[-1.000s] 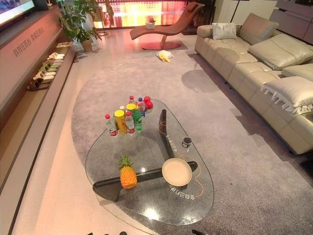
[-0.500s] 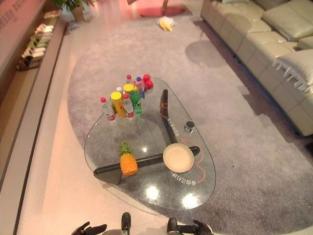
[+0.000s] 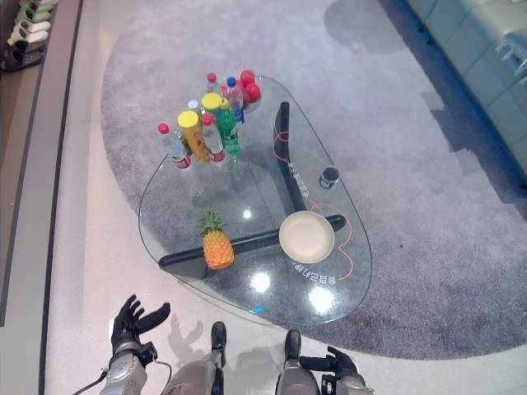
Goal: Pick up the fruit to the plate
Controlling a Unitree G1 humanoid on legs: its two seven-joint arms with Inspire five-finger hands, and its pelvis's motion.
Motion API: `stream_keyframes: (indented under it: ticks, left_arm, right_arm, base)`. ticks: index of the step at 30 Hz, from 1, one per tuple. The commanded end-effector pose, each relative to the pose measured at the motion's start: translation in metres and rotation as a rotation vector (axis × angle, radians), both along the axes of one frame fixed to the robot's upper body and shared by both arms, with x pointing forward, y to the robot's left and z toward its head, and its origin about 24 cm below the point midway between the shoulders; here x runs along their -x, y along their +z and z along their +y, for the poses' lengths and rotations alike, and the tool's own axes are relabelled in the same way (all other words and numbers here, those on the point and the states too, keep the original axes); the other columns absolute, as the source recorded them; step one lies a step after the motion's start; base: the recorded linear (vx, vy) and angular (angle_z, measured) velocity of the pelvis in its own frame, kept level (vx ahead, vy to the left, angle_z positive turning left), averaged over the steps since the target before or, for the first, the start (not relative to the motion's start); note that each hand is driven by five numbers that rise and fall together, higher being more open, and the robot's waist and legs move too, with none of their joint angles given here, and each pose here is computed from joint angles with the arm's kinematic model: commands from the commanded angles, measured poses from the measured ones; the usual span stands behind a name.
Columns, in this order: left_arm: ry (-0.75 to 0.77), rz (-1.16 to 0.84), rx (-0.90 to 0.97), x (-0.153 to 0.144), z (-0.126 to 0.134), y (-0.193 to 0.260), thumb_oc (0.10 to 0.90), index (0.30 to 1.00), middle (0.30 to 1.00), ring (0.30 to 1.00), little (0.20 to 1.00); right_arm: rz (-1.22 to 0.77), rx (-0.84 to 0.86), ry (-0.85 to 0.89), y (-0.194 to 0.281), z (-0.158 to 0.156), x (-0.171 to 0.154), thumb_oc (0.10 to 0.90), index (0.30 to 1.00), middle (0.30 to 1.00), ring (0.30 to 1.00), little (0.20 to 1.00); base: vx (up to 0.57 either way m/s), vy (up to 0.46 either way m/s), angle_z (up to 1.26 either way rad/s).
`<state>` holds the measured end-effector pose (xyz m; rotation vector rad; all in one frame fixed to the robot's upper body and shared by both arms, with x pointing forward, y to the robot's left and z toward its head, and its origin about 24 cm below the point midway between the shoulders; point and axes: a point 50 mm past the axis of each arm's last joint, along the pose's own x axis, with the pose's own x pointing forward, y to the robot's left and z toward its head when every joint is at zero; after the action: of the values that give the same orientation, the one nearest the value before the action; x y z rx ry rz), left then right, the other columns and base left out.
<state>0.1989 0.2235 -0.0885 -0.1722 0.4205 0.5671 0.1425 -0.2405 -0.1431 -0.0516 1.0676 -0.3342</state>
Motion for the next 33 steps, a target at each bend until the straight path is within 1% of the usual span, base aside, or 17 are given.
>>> stream_keyframes:
  ticks: [1,3,8,13,15,18,19,21,25,29,33]
  left_arm:
    - [0.036,-0.268,-0.112,-0.037,0.019,0.051,0.800,0.900,0.900,0.900,0.900]
    - [0.013,-0.351,-0.162,-0.052,0.016,0.073,0.800,0.900,0.900,0.900,0.900]
    - [-0.019,-0.501,-0.154,-0.078,0.009,0.118,0.800,0.900,0.900,0.900,0.900]
    - [-0.086,-0.613,-0.142,-0.091,-0.003,0.150,0.800,0.900,0.900,0.900,0.900]
    - [-0.133,-0.677,-0.119,-0.097,-0.012,0.167,0.800,0.900,0.900,0.900,0.900]
    - [-0.154,-0.701,-0.106,-0.099,-0.017,0.174,0.800,0.900,0.900,0.900,0.900]
    - [-0.181,-0.710,-0.058,-0.102,-0.026,0.182,0.800,0.900,0.900,0.900,0.900]
    - [-0.197,-0.702,-0.031,-0.104,-0.030,0.185,0.800,0.900,0.900,0.900,0.900]
    - [-0.209,-0.677,0.010,-0.106,-0.036,0.185,0.800,0.900,0.900,0.900,0.900]
    - [-0.226,-0.626,0.096,-0.107,-0.043,0.181,0.800,0.900,0.900,0.900,0.900]
    - [-0.266,-0.626,0.149,-0.106,-0.051,0.183,0.800,0.900,0.900,0.900,0.900]
  right_arm:
    - [0.028,0.062,0.015,0.002,-0.010,0.002,0.800,0.900,0.900,0.900,0.900]
    - [0.014,0.068,0.018,0.005,-0.011,-0.002,0.800,0.900,0.900,0.900,0.900]
    - [-0.035,0.074,0.018,0.010,-0.012,-0.014,0.800,0.900,0.900,0.900,0.900]
    - [-0.079,0.075,0.018,0.015,-0.011,-0.025,0.800,0.900,0.900,0.900,0.900]
    - [-0.103,0.077,0.017,0.019,-0.010,-0.033,0.800,0.900,0.900,0.900,0.900]
    - [-0.114,0.078,0.014,0.020,-0.010,-0.035,0.800,0.900,0.900,0.900,0.900]
    - [-0.128,0.080,0.016,0.022,-0.009,-0.039,0.800,0.900,0.900,0.900,0.900]
    - [-0.138,0.081,0.017,0.024,-0.009,-0.041,0.800,0.900,0.900,0.900,0.900]
    - [-0.151,0.081,0.021,0.025,-0.007,-0.045,0.800,0.900,0.900,0.900,0.900]
    - [-0.165,0.082,0.022,0.028,-0.005,-0.050,0.800,0.900,0.900,0.900,0.900]
    - [-0.175,0.084,0.024,0.030,-0.003,-0.052,0.800,0.900,0.900,0.900,0.900]
  base:
    - [0.00,0.000,0.00]
    - [0.00,0.000,0.00]
    - [0.00,0.000,0.00]
    - [-0.02,-0.002,0.00]
    - [-0.04,0.001,0.01]
    - [0.00,0.000,0.00]
    - [0.00,0.000,0.00]
    - [0.00,0.006,-0.02]
    - [0.00,0.004,-0.02]
    - [0.00,0.004,-0.01]
    - [0.01,0.005,0.04]
